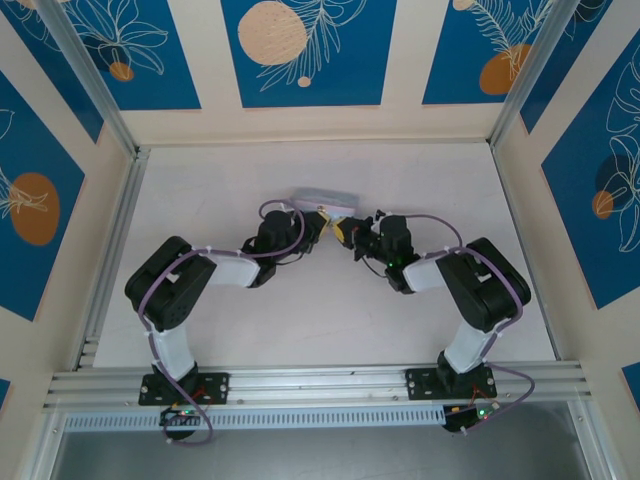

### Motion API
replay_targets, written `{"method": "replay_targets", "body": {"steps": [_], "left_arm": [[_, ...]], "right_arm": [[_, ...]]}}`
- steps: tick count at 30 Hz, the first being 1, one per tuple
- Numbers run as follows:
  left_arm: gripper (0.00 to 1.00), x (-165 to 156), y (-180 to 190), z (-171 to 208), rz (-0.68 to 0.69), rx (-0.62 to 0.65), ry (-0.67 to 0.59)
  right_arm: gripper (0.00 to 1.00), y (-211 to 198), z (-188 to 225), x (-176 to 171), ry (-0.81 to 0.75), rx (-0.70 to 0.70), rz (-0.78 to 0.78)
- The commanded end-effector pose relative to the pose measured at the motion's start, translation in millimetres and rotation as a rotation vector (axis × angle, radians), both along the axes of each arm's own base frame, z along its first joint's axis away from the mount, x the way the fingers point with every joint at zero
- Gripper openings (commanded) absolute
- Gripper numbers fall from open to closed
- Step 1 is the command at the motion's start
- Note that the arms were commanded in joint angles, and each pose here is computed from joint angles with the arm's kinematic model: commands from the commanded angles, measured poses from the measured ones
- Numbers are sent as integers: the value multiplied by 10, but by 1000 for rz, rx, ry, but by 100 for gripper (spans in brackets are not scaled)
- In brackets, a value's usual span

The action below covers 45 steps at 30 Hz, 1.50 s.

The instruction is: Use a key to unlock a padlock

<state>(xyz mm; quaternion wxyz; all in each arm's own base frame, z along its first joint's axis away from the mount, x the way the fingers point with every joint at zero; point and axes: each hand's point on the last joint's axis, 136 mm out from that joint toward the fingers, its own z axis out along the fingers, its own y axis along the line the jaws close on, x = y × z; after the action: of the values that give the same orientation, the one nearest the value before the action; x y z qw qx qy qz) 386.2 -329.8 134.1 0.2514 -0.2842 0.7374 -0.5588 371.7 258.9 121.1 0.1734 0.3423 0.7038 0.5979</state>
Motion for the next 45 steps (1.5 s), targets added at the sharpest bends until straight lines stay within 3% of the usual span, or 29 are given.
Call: {"method": "replay_targets", "body": {"steps": [1, 10, 14, 20, 30, 36, 40, 45], "left_arm": [[0, -251, -490, 500, -197, -128, -106], [0, -340, -433, 129, -184, -69, -63], [0, -333, -366, -16, -155, -35, -50], [0, -290, -327, -150, -132, 0, -46], [0, -282, -306, -303, -142, 38, -35], [0, -303, -298, -363, -156, 58, -26], [0, -316, -300, -378, -167, 71, -12], [0, -329, -340, -371, -190, 80, 9]], "right_arm": [[0, 500, 161, -143, -30, 42, 154], [2, 300, -39, -143, 8, 28, 113], [15, 152, -67, -165, 5, 12, 100], [47, -6, -65, -276, 3, -33, 138], [67, -353, -107, -637, 15, -222, 207], [68, -503, -37, -773, -37, -525, 305], [57, -634, -60, -809, -122, -788, 385], [47, -644, -90, -762, -254, -1000, 486]]}}
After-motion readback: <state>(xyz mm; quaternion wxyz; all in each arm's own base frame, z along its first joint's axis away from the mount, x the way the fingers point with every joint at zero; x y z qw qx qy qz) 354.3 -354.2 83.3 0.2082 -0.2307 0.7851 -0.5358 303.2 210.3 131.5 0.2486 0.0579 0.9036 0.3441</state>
